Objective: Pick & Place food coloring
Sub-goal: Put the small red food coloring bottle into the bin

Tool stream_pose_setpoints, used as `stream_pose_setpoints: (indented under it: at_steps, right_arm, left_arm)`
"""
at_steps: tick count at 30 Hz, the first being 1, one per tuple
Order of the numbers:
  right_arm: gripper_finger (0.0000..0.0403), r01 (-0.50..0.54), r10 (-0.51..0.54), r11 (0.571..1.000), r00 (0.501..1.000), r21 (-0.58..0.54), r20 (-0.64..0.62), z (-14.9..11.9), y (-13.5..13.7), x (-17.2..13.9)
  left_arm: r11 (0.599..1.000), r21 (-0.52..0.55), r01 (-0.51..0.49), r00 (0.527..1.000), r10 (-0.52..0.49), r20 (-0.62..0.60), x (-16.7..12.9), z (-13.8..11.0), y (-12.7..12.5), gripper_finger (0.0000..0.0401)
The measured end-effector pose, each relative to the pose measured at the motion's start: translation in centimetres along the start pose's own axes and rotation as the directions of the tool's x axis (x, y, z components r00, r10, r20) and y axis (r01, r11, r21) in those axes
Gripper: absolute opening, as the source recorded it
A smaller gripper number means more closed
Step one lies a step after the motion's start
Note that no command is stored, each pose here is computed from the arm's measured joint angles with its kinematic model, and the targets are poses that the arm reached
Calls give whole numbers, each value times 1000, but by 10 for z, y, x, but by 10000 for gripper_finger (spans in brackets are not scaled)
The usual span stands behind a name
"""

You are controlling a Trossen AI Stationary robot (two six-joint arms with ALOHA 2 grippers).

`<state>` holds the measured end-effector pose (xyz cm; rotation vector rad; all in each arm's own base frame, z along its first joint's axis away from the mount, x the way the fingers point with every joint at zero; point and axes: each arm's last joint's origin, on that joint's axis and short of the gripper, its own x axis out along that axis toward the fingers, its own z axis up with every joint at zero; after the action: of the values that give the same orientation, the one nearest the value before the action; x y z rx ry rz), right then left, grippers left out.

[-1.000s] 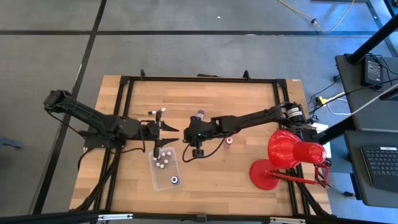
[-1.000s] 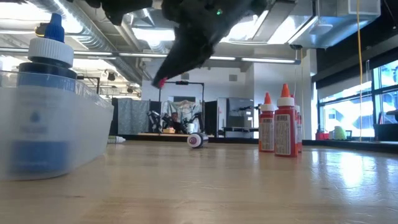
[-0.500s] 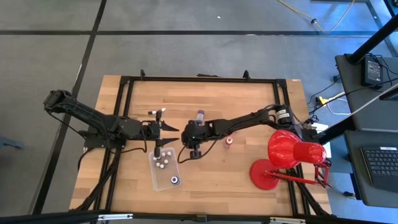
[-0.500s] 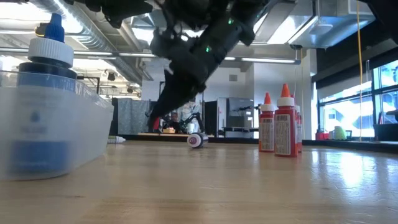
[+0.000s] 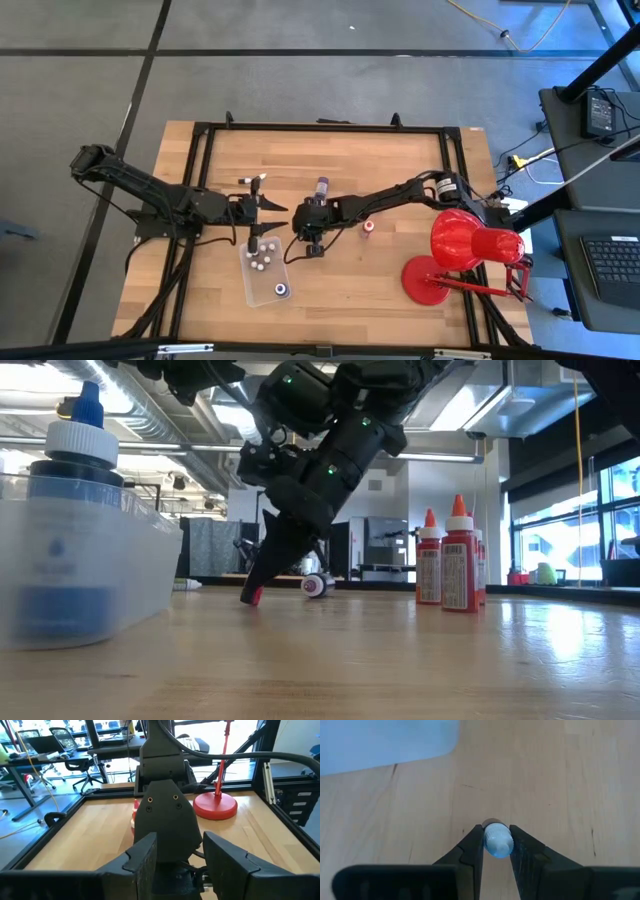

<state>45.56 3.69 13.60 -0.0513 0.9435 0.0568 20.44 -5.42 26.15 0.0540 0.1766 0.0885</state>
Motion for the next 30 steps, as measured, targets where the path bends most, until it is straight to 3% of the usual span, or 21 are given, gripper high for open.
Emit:
stream_pose_setpoints:
  at_steps: [10, 30]
  right_arm:
    - [86, 0, 0, 1000, 1000, -1, 0, 0, 0, 0]
    - [156, 1, -1, 1000, 1000, -2, -1, 1, 0, -2]
  left_arm:
    - [1000, 1, 0, 1000, 0, -3, 0, 0, 0, 155]
    - [1000, 3, 1, 1000, -1, -9, 0, -1, 0, 156]
